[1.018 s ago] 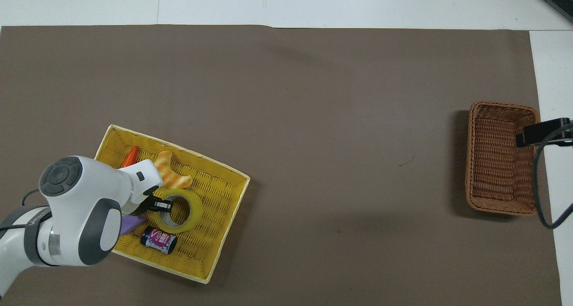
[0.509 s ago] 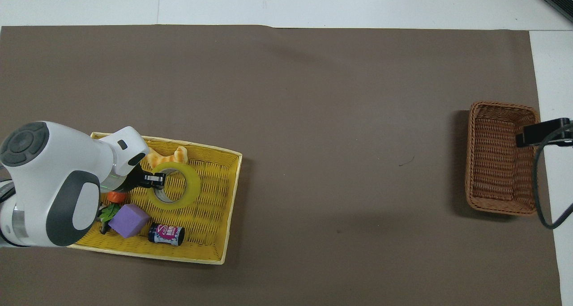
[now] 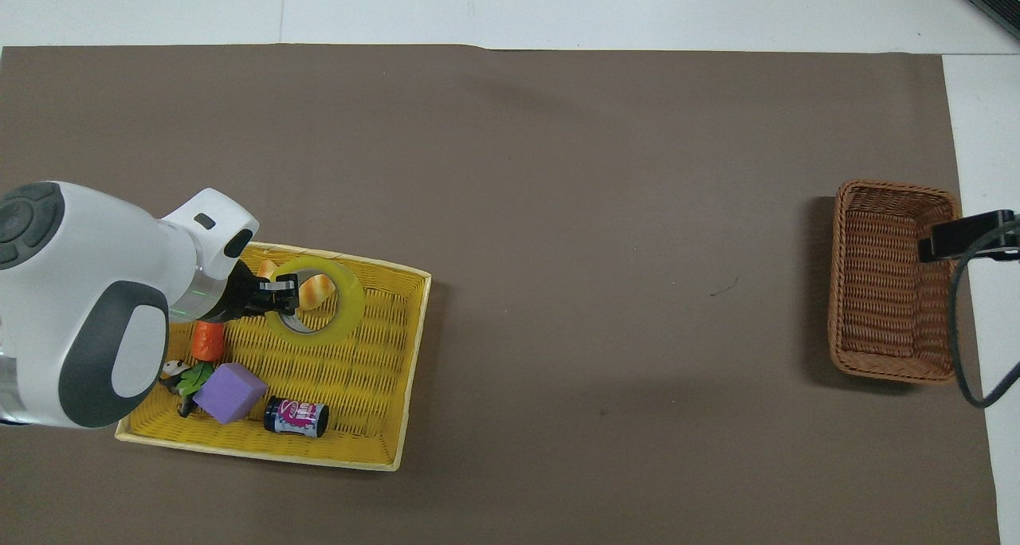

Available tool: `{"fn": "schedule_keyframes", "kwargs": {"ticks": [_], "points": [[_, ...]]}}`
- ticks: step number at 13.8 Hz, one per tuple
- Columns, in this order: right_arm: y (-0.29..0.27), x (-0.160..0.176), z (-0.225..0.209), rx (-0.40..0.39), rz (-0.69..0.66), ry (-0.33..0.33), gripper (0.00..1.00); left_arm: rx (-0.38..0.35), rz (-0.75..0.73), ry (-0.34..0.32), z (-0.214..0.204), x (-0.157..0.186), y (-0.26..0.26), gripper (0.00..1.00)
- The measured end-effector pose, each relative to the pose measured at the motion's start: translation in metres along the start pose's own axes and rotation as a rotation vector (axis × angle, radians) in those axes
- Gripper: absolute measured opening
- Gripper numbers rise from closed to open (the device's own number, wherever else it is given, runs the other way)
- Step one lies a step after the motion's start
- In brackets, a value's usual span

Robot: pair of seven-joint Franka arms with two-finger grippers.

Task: Move tape to another basket
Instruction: 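Grasp the tape roll rim with the left gripper and lift it out, then carry the tape toward the right gripper while the right gripper reaches it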

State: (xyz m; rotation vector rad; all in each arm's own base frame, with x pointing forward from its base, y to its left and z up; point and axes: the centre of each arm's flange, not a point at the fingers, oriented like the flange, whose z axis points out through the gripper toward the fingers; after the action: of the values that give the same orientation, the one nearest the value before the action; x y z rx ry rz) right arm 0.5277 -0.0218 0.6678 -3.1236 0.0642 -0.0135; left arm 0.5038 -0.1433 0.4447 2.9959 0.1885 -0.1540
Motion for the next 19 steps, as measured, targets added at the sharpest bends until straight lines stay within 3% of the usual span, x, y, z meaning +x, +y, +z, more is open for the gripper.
{"fn": "schedule_keyframes", "kwargs": {"ticks": [5,12,17,19], "points": [[0.0,0.0,0.0,0.0,0.0,0.0,1.0,-0.068,0.034,0.008,-0.013,-0.008,0.067,0.22],[0.0,0.0,0.0,0.0,0.0,0.0,1.0,-0.364,0.015,-0.094,-0.014,-0.038,0.146,0.22],[-0.003,-0.007,-0.002,0.001,-0.014,-0.029,1.0,-0.551,0.015,-0.068,-0.019,-0.072,0.21,0.22],[-0.022,-0.014,-0.002,0.005,-0.056,-0.058,1.0,-0.579,0.029,-0.059,-0.019,-0.085,0.227,0.22]]}}
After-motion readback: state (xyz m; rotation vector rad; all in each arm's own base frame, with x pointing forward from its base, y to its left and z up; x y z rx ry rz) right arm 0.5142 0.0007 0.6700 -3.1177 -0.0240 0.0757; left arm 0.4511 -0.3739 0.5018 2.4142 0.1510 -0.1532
